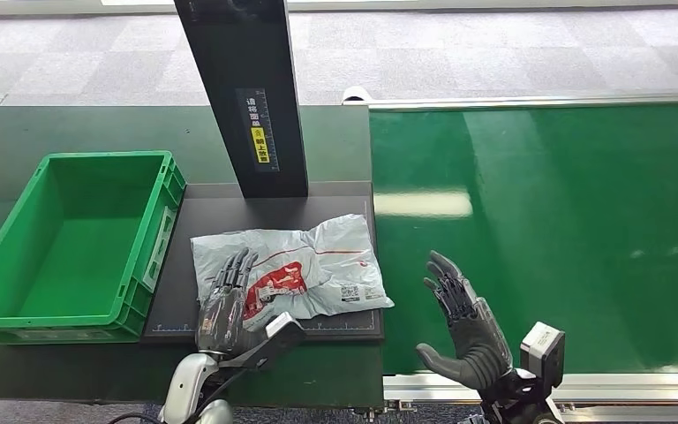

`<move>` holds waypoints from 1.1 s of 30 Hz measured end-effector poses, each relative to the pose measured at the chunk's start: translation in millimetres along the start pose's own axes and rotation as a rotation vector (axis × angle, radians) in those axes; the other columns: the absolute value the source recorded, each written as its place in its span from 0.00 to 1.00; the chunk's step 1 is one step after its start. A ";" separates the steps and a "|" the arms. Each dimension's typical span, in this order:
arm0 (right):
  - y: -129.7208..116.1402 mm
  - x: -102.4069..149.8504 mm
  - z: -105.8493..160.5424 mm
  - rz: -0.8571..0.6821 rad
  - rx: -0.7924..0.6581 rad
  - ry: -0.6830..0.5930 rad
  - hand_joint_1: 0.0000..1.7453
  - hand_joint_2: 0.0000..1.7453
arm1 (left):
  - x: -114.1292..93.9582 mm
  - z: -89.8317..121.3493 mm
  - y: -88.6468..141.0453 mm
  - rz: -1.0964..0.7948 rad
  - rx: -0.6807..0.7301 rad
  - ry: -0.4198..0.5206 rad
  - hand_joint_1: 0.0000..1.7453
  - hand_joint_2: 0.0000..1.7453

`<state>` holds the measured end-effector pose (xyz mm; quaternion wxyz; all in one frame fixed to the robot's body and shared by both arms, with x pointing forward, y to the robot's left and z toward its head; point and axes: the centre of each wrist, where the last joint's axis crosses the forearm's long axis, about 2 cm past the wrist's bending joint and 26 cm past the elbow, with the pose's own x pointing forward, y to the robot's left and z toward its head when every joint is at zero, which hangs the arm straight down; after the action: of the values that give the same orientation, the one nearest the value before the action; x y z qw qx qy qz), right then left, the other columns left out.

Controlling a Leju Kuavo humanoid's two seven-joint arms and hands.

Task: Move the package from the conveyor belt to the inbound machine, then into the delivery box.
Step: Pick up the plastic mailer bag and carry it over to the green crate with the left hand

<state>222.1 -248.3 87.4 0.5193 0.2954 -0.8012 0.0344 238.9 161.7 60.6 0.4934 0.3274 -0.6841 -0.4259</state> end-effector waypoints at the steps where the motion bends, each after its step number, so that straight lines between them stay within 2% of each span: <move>1: -0.4 -0.2 0.2 0.000 -0.002 0.003 0.00 1.00 | -0.6 -0.1 -0.7 0.002 -0.003 0.006 0.53 1.00; 2: -0.9 -0.4 0.6 0.000 -0.005 0.005 0.00 1.00 | -1.4 -0.1 -1.4 0.009 -0.007 0.012 0.77 1.00; 3: -1.5 -0.6 1.1 0.000 -0.008 0.007 0.00 1.00 | -2.4 0.1 -2.2 0.018 -0.010 0.017 0.91 1.00; 5: -2.5 -1.1 2.1 0.000 -0.015 0.010 0.00 1.00 | -4.3 0.4 -3.4 0.036 -0.014 0.022 0.97 1.00; 8: -3.6 -1.6 3.3 -0.001 -0.022 0.013 0.00 1.00 | -6.2 0.3 -4.4 0.054 -0.014 0.017 1.00 1.00; 27: -9.5 -0.2 6.6 0.003 -0.069 0.009 0.00 1.00 | -9.1 -1.4 -3.8 0.072 0.060 -0.015 1.00 1.00; 30: -10.1 0.0 6.8 0.000 -0.077 0.009 0.00 1.00 | -7.7 -1.0 -1.5 0.143 0.139 -0.056 1.00 1.00; 33: -10.3 0.0 6.8 -0.001 -0.080 0.008 0.00 1.00 | -6.3 -1.0 2.8 0.312 0.197 -0.110 1.00 1.00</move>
<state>221.8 -259.2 81.7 0.5338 0.2747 -0.7997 0.0033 241.7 168.1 60.9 0.4809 0.2404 -0.7909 -0.2923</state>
